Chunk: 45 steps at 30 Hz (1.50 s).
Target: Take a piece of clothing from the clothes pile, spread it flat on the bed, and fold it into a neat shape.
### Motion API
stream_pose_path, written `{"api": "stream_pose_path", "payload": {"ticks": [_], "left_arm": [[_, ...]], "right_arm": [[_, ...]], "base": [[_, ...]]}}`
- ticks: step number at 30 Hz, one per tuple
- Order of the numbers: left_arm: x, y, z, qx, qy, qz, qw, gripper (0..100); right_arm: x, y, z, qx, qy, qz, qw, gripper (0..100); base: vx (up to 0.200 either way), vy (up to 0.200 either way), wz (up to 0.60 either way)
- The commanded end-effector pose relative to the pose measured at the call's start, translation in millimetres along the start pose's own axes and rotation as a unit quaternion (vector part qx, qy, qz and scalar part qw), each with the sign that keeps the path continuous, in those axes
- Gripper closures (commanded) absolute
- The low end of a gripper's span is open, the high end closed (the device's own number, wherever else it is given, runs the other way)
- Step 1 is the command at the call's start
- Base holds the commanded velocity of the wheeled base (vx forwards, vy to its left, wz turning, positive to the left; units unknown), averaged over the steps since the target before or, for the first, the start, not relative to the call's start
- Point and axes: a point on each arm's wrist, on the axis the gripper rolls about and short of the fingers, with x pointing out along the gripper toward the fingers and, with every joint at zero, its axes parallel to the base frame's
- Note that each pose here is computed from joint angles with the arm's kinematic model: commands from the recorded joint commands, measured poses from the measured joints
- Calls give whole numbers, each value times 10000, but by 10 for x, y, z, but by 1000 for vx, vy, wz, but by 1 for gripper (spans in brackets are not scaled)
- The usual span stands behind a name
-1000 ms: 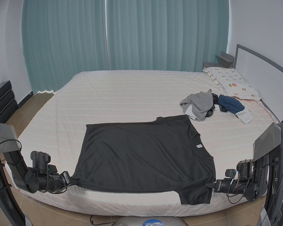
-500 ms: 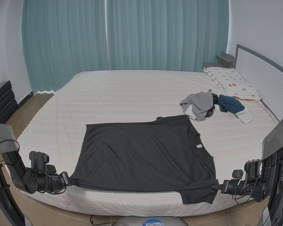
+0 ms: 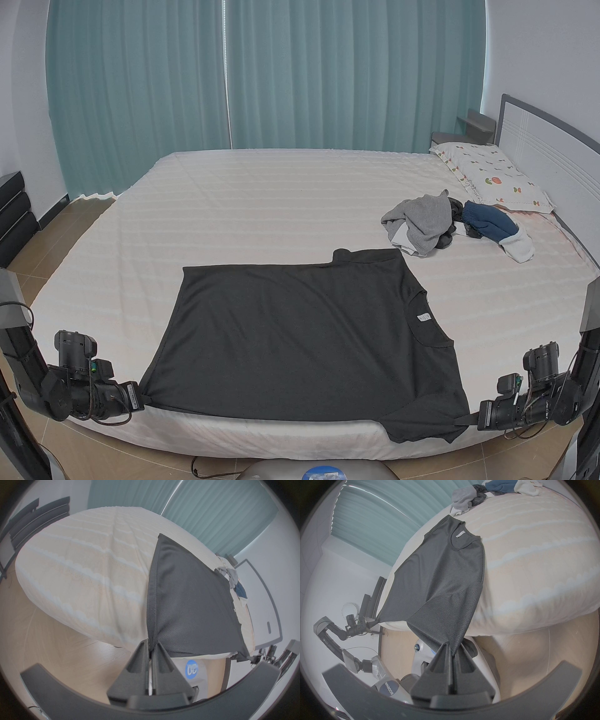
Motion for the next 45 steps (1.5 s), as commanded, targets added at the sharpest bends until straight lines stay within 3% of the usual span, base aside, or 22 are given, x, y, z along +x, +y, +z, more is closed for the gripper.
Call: {"api": "stream_pose_path", "payload": {"ticks": [1, 16, 32, 42, 44, 45], "left_arm": [[-48, 12, -83, 140, 93, 59, 9998, 100], [-166, 27, -234, 708, 190, 364, 9966, 100], [-290, 34, -361, 1110, 259, 623, 9915, 100], [-445, -74, -152, 948, -153, 513, 9941, 100], [-445, -105, -54, 650, -326, 454, 9963, 100], [-425, -178, 52, 271, -517, 316, 9978, 100]], "right_arm": [[-91, 37, -41, -165, -9, -15, 9999, 100], [-103, -1, -129, -60, 306, -466, 9984, 100], [-260, 73, -224, -377, 513, -685, 9956, 100], [-341, 142, -70, -631, -306, -525, 9962, 100], [-328, 151, -19, -630, -465, -499, 9957, 100], [-310, 170, 88, -536, -728, -453, 9949, 100]], "base": [[0, 0, 0], [0, 0, 0], [0, 0, 0], [0, 0, 0], [0, 0, 0], [0, 0, 0]]}}
